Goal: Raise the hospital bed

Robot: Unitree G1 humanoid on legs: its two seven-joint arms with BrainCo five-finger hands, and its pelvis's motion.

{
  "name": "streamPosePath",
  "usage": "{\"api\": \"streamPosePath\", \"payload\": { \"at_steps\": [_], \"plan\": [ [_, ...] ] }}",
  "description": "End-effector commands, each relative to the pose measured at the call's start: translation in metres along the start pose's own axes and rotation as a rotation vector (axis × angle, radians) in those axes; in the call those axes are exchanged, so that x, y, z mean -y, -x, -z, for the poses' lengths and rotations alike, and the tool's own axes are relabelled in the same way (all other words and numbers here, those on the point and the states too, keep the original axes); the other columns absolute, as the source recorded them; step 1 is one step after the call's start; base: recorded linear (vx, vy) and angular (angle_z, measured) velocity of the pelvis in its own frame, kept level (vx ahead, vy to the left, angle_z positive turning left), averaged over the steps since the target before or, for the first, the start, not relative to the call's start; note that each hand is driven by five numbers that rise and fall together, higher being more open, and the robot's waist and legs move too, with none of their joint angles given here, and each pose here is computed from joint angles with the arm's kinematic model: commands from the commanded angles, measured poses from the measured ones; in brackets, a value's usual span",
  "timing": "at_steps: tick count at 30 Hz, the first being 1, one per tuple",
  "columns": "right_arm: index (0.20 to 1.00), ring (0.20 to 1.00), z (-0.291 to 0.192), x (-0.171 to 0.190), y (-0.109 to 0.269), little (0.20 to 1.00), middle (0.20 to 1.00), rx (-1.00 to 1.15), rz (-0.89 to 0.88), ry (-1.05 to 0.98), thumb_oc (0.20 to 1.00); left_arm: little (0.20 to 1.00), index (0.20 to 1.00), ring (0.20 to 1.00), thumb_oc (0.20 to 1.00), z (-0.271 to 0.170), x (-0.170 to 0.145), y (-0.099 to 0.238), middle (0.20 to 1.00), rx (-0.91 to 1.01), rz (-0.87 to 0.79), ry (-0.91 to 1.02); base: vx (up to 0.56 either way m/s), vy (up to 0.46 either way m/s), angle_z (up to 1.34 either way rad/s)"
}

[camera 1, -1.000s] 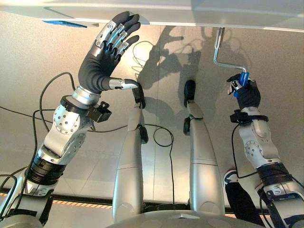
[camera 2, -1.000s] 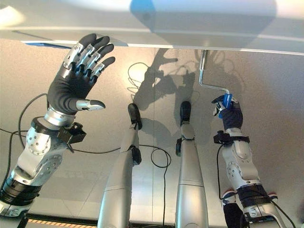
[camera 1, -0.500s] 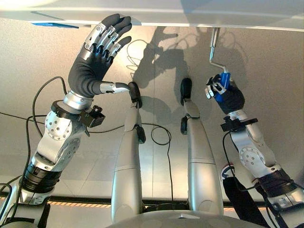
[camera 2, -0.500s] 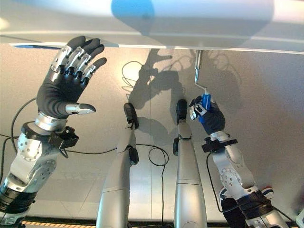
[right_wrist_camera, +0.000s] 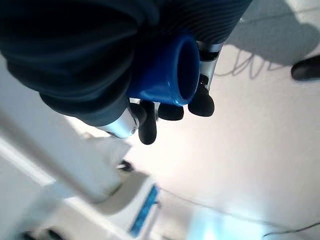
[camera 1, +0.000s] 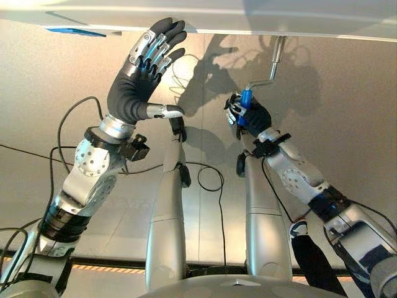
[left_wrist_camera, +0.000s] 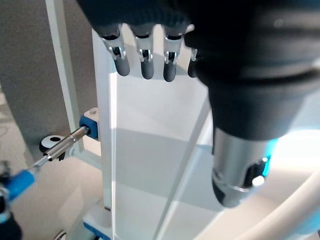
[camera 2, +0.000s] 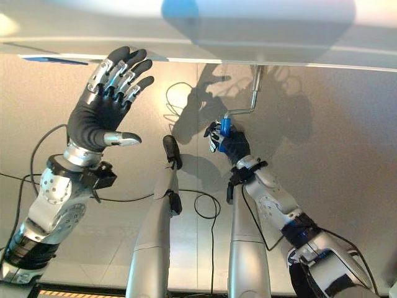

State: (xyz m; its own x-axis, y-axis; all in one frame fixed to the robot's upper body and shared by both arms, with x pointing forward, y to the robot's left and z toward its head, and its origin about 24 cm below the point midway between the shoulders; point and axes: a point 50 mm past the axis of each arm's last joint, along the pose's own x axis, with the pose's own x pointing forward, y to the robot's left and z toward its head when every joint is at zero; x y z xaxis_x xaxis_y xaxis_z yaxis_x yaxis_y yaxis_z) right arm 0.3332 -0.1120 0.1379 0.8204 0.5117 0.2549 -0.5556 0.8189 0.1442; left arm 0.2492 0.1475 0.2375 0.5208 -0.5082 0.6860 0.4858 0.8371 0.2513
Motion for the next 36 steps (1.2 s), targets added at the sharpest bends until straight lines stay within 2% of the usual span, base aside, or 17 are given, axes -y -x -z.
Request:
{"api": "streamPosePath", "payload": {
  "at_steps": [1,3,4,5,6,7,8,9,10,11,13,16,20,22,23,27,36],
  "plan": [
    [0.200,0.200,-0.002,-0.056,-0.034,0.200,0.200,0.024,-0.250,0.175,0.200,1.000,1.000,1.000,1.000,-0.020,0.013,-0.008,1.000,0.151,0.042,-0.008,0.00,0.000,0.00],
    [0.200,0.200,0.007,-0.049,-0.038,0.200,0.200,-0.017,-0.201,0.194,0.200,1.000,1.000,1.000,1.000,-0.020,0.014,-0.008,1.000,0.153,0.045,0.002,0.00,0.000,0.00],
    [0.200,0.200,0.022,-0.034,-0.046,0.200,0.200,-0.093,-0.096,0.252,0.200,1.000,1.000,1.000,1.000,-0.023,0.015,-0.007,1.000,0.161,0.054,0.025,0.00,0.000,0.00],
    [0.200,0.200,0.022,-0.034,-0.046,0.200,0.200,-0.092,-0.096,0.252,0.200,1.000,1.000,1.000,1.000,-0.023,0.015,-0.007,1.000,0.160,0.054,0.024,0.00,0.000,0.00],
    [0.200,0.200,0.035,-0.015,-0.047,0.200,0.200,-0.177,0.013,0.309,0.200,1.000,1.000,1.000,1.000,-0.023,0.018,-0.006,1.000,0.156,0.073,0.055,0.00,0.000,0.00],
    [0.200,0.200,0.035,-0.015,-0.048,0.200,0.200,-0.177,0.013,0.309,0.200,1.000,1.000,1.000,1.000,-0.023,0.018,-0.006,1.000,0.156,0.074,0.055,0.00,0.000,0.00],
    [0.200,0.200,0.040,0.008,-0.043,0.200,0.200,-0.236,0.118,0.327,0.200,1.000,1.000,1.000,1.000,-0.020,0.021,-0.006,1.000,0.143,0.097,0.076,0.00,0.000,0.00],
    [0.200,0.200,0.040,0.009,-0.043,0.200,0.200,-0.235,0.118,0.327,0.200,1.000,1.000,1.000,1.000,-0.020,0.021,-0.007,1.000,0.143,0.098,0.076,0.00,0.000,0.00],
    [0.200,0.200,0.040,0.034,-0.035,0.200,0.200,-0.277,0.237,0.333,0.200,1.000,1.000,1.000,1.000,-0.018,0.025,-0.008,1.000,0.130,0.127,0.094,0.01,0.007,0.03],
    [0.200,0.200,0.040,0.035,-0.035,0.200,0.200,-0.276,0.238,0.333,0.200,1.000,1.000,1.000,1.000,-0.018,0.025,-0.009,1.000,0.131,0.128,0.094,0.01,0.013,0.05],
    [0.200,0.200,0.035,0.072,-0.019,0.200,0.200,-0.312,0.403,0.330,0.200,1.000,1.000,1.000,1.000,-0.019,0.028,-0.011,1.000,0.126,0.159,0.104,0.01,0.006,0.02],
    [0.200,0.200,0.032,0.089,-0.009,0.200,0.200,-0.344,0.466,0.342,0.200,1.000,1.000,1.000,1.000,-0.019,0.029,-0.011,1.000,0.123,0.173,0.105,0.00,0.001,0.01],
    [0.200,0.200,0.021,0.130,0.023,0.200,0.200,-0.400,0.652,0.396,0.200,1.000,1.000,1.000,1.000,-0.019,0.030,-0.013,1.000,0.117,0.193,0.107,0.01,0.004,0.04],
    [0.200,0.200,0.021,0.130,0.023,0.200,0.200,-0.400,0.653,0.396,0.200,1.000,1.000,1.000,1.000,-0.019,0.030,-0.013,1.000,0.117,0.193,0.107,0.00,0.000,0.00],
    [0.200,0.200,0.014,0.149,0.041,0.200,0.200,-0.410,0.746,0.397,0.200,1.000,1.000,1.000,1.000,-0.017,0.030,-0.013,1.000,0.106,0.201,0.113,0.00,0.000,0.00],
    [0.200,0.200,0.009,0.163,0.059,0.200,0.200,-0.411,0.836,0.385,0.200,1.000,1.000,1.000,1.000,-0.016,0.030,-0.014,1.000,0.098,0.211,0.111,0.00,0.000,0.00],
    [0.200,0.200,0.002,0.173,0.070,0.200,0.200,-0.393,0.922,0.367,0.200,1.000,1.000,1.000,1.000,-0.015,0.030,-0.015,1.000,0.103,0.202,0.109,0.00,0.000,0.00]
  ]
}}
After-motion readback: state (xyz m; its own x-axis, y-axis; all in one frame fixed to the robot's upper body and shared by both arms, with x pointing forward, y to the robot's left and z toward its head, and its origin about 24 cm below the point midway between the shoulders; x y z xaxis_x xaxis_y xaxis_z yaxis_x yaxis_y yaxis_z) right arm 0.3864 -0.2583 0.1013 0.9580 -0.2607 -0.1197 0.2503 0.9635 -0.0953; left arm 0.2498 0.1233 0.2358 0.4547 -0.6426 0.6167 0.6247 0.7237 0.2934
